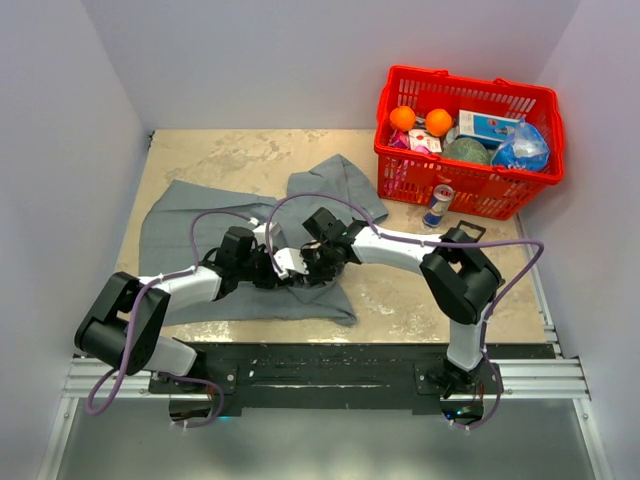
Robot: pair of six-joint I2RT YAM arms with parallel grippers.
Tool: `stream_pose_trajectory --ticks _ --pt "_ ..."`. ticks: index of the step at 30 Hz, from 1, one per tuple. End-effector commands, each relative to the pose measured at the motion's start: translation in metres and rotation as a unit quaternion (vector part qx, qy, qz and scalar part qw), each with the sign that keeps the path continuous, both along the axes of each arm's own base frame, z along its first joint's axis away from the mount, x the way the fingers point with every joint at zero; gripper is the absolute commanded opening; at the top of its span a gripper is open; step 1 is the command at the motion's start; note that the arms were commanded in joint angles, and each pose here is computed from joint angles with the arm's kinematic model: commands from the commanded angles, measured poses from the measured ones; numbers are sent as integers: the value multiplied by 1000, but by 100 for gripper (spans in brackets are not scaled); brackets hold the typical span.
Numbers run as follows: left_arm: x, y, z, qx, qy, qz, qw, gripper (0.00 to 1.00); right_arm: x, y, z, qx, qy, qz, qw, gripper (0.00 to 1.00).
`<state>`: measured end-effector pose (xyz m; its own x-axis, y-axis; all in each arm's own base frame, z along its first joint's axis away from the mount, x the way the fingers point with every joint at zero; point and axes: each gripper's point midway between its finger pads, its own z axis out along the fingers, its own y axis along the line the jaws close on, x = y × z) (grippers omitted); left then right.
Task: Remove the brooch from the garment
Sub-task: Remove the brooch from the clothes.
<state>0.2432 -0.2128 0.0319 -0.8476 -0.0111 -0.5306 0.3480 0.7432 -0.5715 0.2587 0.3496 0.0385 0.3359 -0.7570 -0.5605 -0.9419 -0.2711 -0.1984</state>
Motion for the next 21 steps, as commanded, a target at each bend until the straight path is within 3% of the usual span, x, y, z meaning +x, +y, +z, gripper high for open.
stream_pose_trajectory --ticks 1,21 --pt "5 -4 7 -7 -25 -7 1000 0 -6 3 7 6 14 31 999 34" --pt "6 -4 4 -2 -21 -8 1000 0 -3 4 -10 -16 25 38 999 28"
